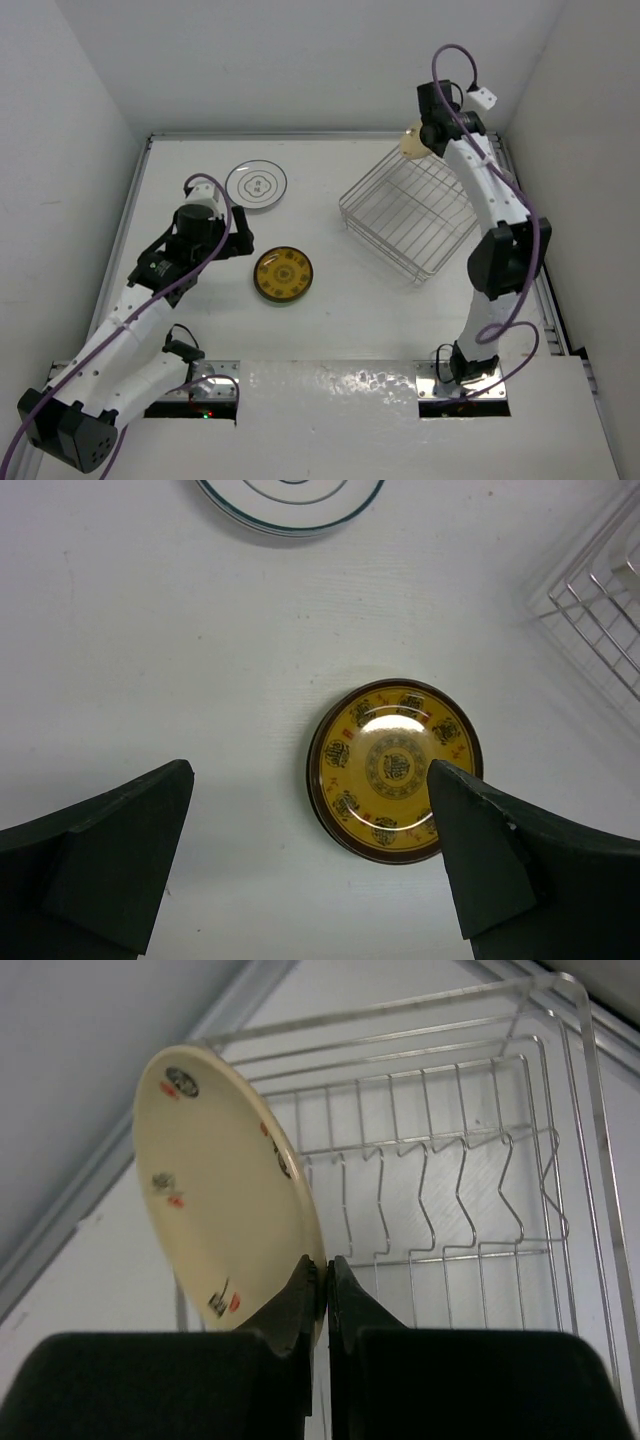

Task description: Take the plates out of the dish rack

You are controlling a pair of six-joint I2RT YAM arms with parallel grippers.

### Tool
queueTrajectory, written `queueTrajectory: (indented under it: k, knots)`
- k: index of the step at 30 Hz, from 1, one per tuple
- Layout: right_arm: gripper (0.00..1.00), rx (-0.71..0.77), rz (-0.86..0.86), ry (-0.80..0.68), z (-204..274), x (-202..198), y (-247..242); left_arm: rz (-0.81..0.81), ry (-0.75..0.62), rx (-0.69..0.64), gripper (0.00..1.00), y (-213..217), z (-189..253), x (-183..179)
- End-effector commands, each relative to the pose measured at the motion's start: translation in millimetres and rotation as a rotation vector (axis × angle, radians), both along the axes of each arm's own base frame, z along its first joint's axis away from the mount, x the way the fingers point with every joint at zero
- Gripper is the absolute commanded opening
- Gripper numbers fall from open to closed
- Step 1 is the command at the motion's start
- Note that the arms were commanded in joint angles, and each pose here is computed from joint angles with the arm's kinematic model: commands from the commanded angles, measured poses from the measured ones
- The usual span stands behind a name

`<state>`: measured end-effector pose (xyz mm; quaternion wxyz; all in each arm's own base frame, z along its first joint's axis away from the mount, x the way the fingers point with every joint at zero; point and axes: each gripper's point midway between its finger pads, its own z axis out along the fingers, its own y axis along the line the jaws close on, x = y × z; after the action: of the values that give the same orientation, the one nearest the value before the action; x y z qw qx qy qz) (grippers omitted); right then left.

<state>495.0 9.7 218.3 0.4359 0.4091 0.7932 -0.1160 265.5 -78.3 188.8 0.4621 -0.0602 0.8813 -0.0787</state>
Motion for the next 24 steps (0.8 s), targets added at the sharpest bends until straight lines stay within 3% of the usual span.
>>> queueTrajectory:
  k: [1, 5, 7, 8, 9, 10, 11, 13, 16, 17, 20, 22, 24]
  knots:
    - [0.0, -0.032, 0.144, -0.135, 68, -8, 14, -0.071, -0.089, -0.107, 1.0, -22, 39, 9]
    - [0.0, -0.141, 0.307, -0.125, 90, -35, 30, -0.221, -0.176, -0.301, 1.0, -61, 91, 7]
    - [0.0, -0.117, 0.526, -0.141, 88, -47, 61, -0.315, -0.242, -0.415, 1.0, -83, 122, 5]
    - [0.0, -0.079, 0.636, -0.159, 85, -52, 78, -0.342, -0.262, -0.453, 1.0, -90, 132, 4]
    - [0.0, 0.036, 0.862, -0.187, 80, -63, 119, -0.367, -0.307, -0.501, 1.0, -97, 147, 7]
    - [0.0, 0.096, 1.011, -0.159, 52, -80, 141, -0.411, -0.314, -0.533, 1.0, -105, 152, 5]
    - [0.0, 0.144, 1.152, -0.273, 75, -93, 165, -0.42, -0.319, -0.553, 1.0, -108, 155, 7]
    - [0.0, 0.348, 1.433, -0.366, 73, -140, 213, -0.422, -0.304, -0.578, 1.0, -115, 153, 16]
    - [0.0, 0.531, 1.469, -0.4, 52, -172, 229, -0.346, -0.228, -0.535, 1.0, -111, 126, 33]
    - [0.0, 0.527, 1.495, -0.475, 65, -174, 232, -0.319, -0.207, -0.515, 1.0, -109, 117, 38]
    - [0.0, 0.611, 1.535, -0.521, 64, -188, 243, -0.292, -0.113, -0.468, 0.96, -107, 81, 45]
    - [0.0, 0.665, 1.556, -0.516, 63, -196, 254, -0.345, -0.056, -0.483, 0.87, -119, 61, 43]
    - [0.0, 0.706, 1.595, -0.53, 66, -202, 267, -0.389, -0.052, -0.52, 0.68, -128, 57, 43]
